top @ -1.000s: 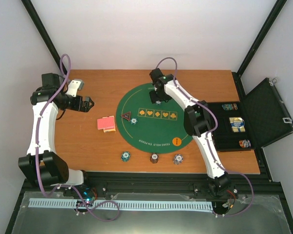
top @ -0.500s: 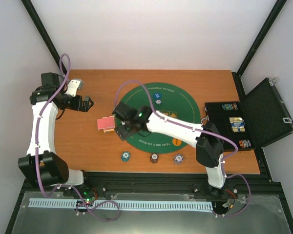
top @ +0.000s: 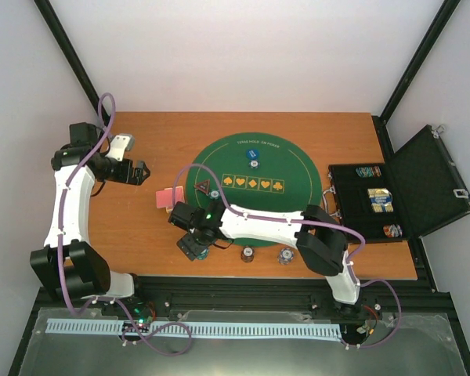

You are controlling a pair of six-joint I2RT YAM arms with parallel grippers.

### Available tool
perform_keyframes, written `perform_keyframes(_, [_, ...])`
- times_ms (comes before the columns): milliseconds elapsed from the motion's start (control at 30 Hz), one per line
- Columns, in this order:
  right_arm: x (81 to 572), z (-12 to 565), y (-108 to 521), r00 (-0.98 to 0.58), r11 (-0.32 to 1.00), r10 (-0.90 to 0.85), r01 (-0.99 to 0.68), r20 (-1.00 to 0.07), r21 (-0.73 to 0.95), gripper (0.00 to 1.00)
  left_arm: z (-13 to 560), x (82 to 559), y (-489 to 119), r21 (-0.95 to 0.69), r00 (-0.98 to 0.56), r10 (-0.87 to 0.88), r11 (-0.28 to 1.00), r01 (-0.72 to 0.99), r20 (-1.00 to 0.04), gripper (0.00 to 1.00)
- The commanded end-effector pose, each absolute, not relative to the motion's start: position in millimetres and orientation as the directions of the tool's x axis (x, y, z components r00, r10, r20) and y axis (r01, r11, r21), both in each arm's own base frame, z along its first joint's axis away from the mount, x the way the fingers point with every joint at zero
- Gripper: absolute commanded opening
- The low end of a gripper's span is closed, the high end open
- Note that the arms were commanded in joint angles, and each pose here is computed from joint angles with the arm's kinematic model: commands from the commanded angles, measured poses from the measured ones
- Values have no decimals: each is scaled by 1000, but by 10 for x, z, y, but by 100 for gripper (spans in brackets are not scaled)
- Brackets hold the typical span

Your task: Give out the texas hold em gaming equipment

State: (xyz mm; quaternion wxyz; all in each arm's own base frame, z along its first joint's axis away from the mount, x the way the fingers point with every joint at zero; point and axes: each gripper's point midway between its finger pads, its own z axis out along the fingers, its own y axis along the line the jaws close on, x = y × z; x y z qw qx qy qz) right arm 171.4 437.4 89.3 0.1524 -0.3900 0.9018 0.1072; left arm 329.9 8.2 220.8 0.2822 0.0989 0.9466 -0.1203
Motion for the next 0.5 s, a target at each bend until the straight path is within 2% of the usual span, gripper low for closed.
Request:
perform_keyframes(0, [1665,675,4430,-663,676,-673,-731,-329,91,88,2332,3295,122,-138,-792,133,955,264,-595,100])
perform_keyframes(267, [1635,486,4455,-664,669,-688,-737,-294,96,74,2337,3302,140,-128,-791,136,957,261,-596,100])
perform_keyframes(467, [1632,406,4428,-665,672,-694,-736,-277,84,73,2356,3287,147,-117,-786,142,958,262,-602,100])
